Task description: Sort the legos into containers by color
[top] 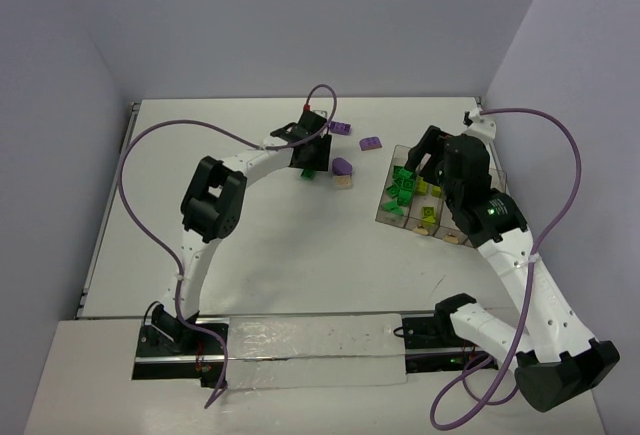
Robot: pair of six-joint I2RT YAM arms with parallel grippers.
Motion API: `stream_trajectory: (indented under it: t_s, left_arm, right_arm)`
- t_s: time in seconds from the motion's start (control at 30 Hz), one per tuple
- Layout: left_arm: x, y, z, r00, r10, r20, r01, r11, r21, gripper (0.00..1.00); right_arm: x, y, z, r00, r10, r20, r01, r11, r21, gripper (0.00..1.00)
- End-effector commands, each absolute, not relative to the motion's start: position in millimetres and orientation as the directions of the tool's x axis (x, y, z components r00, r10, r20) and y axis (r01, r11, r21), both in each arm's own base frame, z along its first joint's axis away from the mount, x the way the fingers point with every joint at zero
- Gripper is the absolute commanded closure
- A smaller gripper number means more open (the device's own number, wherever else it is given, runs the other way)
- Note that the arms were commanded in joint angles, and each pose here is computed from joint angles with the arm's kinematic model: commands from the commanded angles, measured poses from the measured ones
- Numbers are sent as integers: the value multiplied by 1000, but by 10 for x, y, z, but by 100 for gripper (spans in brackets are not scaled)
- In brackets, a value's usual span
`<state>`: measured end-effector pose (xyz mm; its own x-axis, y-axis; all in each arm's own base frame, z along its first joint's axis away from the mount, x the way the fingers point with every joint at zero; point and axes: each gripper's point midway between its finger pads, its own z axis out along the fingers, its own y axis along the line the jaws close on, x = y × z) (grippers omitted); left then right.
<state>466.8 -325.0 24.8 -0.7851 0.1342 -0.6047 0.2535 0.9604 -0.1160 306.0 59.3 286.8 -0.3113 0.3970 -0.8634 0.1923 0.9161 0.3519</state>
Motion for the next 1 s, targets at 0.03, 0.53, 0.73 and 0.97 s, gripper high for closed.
stream_trajectory:
  t_s: [0.03,0.53,0.73,0.97]
  left_arm:
    - [4547,-3321,371,-792,110,-600,244,959,-146,36]
    - [4686,-3292,1289,-699,26,-714,211,962,-171,100]
    - [4480,-3667,2129,-651,-78,-755,336,862,-379,100]
    - [4012,-4491,2354,-705,-83,-704,470,689,-552,100]
  right_arm:
    - [3097,588,2963,-275,409,-870,184,911,370,19]
    - [3080,576,3077,-259,407,-876,176,911,372,19]
    - [3041,548,3098,-245,421,-873,186,904,384,19]
    - [2966,480,3173,-215,426,-879,197,900,388,19]
